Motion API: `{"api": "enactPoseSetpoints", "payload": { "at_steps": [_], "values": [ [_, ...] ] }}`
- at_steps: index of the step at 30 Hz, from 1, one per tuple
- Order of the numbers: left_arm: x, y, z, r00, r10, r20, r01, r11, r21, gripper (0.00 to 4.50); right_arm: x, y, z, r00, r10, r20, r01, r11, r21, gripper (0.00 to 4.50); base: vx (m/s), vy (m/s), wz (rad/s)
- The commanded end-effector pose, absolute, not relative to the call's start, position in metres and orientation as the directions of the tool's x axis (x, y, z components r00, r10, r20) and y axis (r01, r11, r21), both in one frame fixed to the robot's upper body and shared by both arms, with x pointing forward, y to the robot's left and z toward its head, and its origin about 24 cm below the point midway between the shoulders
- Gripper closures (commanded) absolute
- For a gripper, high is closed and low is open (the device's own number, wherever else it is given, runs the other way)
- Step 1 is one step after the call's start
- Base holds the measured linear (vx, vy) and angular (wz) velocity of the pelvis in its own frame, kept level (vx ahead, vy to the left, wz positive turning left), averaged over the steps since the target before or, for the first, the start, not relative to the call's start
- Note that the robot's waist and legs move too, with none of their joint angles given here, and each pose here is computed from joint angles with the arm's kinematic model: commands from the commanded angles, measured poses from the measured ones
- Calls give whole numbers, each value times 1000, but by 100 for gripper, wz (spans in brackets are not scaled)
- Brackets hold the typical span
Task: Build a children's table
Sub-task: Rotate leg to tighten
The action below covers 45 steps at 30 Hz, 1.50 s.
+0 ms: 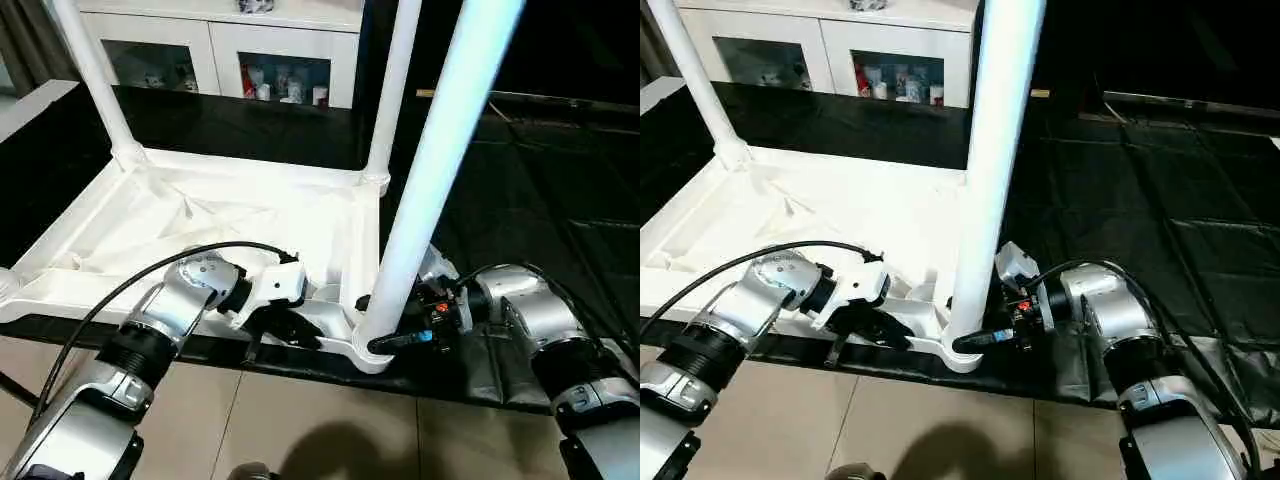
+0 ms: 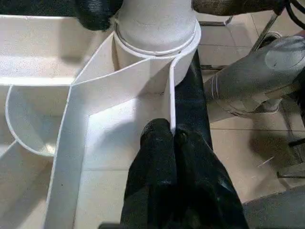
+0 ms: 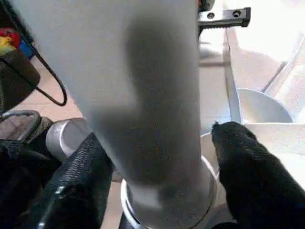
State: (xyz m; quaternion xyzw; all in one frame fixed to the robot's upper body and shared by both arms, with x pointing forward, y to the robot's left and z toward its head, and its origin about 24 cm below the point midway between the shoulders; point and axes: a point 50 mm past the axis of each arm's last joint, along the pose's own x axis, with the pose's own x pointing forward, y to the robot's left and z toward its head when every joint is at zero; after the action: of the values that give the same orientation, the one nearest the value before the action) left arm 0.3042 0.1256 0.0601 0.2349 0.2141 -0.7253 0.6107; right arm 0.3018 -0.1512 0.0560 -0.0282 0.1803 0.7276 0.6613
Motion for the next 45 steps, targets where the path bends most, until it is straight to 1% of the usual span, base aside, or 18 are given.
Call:
{"api": "enactPoseSetpoints", "payload": {
  "at_steps": [1,4,11,18,20,25,26,28,29,30,31,34,36,41,42,43,44,45],
  "values": [
    [297,119,55,-213,-752,-624,971,-234,-49,450,301,-150,61,-147,950,-275,-973,-89,214,157,0,0,0],
    [298,120,55,-191,-755,-627,975,-217,-36,450,300,-148,62,-154,955,-255,-970,-96,225,166,0,0,0],
    [302,122,53,-146,-757,-637,984,-177,-15,450,297,-148,61,-164,955,-246,-965,-104,242,227,0,0,0],
    [310,122,53,-51,-779,-625,998,-63,-3,450,295,-145,60,-148,968,-203,-965,-96,246,236,0,0,0],
    [319,117,58,38,-814,-580,998,58,-16,450,299,-141,55,-40,977,-208,-970,12,244,237,0,0,0],
    [333,109,62,178,-827,-533,975,221,-18,450,314,-127,44,228,937,-264,-931,289,223,241,0,0,0],
    [337,106,63,221,-824,-521,962,271,-21,450,319,-123,41,304,910,-284,-904,369,215,242,0,0,0],
    [342,100,65,277,-816,-508,942,334,-23,450,325,-116,37,391,866,-310,-862,463,206,246,0,0,0],
    [347,95,66,323,-804,-499,924,383,-20,450,330,-110,35,471,822,-319,-814,545,202,247,0,0,0],
    [350,93,67,346,-797,-494,913,408,-18,450,333,-107,35,514,794,-323,-783,589,201,247,0,0,0],
    [350,92,67,352,-795,-493,910,414,-18,450,334,-106,35,524,787,-324,-775,599,201,249,0,0,0],
    [359,85,71,451,-755,-476,857,516,-6,450,343,-92,36,642,695,-324,-693,707,140,252,0,0,0],
    [365,82,73,512,-725,-460,816,578,-1,450,348,-84,38,700,639,-319,-633,762,137,252,0,0,0],
    [367,78,73,551,-702,-450,787,617,2,450,349,-69,41,713,635,-297,-608,771,189,252,0,0,0],
    [367,79,72,551,-701,-453,788,616,4,450,349,-66,42,711,640,-291,-619,766,172,252,0,0,0],
    [367,79,72,551,-701,-453,788,616,4,450,349,-66,42,711,640,-291,-619,766,172,219,0,0,0],
    [366,80,71,547,-702,-455,791,612,6,450,349,-65,42,706,647,-288,-633,759,154,219,0,0,0],
    [366,80,71,547,-702,-455,791,612,7,450,349,-65,42,706,647,-288,-634,758,152,200,0,0,0]
  ]
}}
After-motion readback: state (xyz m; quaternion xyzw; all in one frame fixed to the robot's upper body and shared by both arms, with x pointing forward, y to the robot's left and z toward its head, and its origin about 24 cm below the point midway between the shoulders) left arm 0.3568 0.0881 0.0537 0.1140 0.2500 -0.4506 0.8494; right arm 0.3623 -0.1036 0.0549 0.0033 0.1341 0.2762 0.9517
